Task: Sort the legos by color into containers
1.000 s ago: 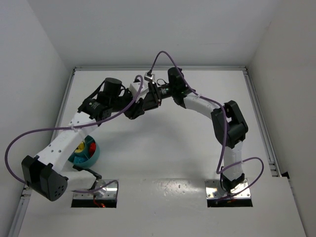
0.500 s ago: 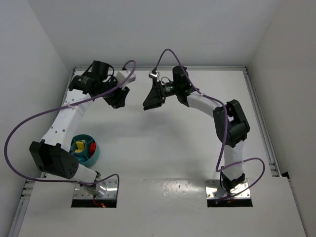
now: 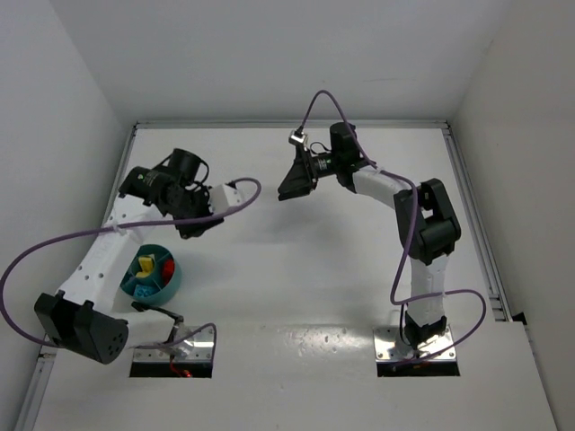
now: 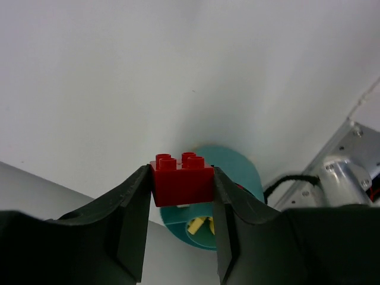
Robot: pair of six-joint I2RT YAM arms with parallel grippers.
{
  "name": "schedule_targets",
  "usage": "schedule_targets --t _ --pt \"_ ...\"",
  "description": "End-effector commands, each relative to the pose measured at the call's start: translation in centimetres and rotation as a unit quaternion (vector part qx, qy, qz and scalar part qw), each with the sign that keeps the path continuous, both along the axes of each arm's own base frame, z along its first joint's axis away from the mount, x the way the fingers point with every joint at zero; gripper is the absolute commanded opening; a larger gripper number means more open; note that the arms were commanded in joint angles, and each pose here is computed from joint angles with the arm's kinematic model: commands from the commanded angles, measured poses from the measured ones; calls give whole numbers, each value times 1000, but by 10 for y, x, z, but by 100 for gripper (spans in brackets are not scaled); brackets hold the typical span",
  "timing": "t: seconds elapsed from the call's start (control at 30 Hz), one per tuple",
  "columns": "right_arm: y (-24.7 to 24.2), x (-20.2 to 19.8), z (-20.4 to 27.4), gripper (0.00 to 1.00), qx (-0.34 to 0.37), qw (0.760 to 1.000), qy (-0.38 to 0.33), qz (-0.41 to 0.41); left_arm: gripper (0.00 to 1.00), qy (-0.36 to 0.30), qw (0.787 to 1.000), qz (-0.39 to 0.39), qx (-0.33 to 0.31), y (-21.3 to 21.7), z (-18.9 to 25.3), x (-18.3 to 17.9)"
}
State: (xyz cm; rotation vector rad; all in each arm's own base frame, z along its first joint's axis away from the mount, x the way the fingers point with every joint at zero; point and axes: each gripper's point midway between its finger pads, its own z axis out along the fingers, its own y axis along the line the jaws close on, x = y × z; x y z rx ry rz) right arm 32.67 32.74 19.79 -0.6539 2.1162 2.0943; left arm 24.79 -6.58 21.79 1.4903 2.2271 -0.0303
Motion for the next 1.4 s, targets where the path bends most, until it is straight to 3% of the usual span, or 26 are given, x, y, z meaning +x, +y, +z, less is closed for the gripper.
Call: schedule_targets --t 0.0,0.37,0.8,1.37 --pt "-5 -10 15 82 21 998 -48 19 4 21 998 -19 61 17 -19 -22" --pt "-6 -11 7 83 20 999 -38 28 0 15 990 -7 137 56 -42 -58" --pt "-5 -9 -1 83 18 999 -34 28 0 -18 985 13 171 91 -41 -75" --pt "-2 -12 -3 84 21 998 -38 37 0 13 980 -18 198 103 -70 -95"
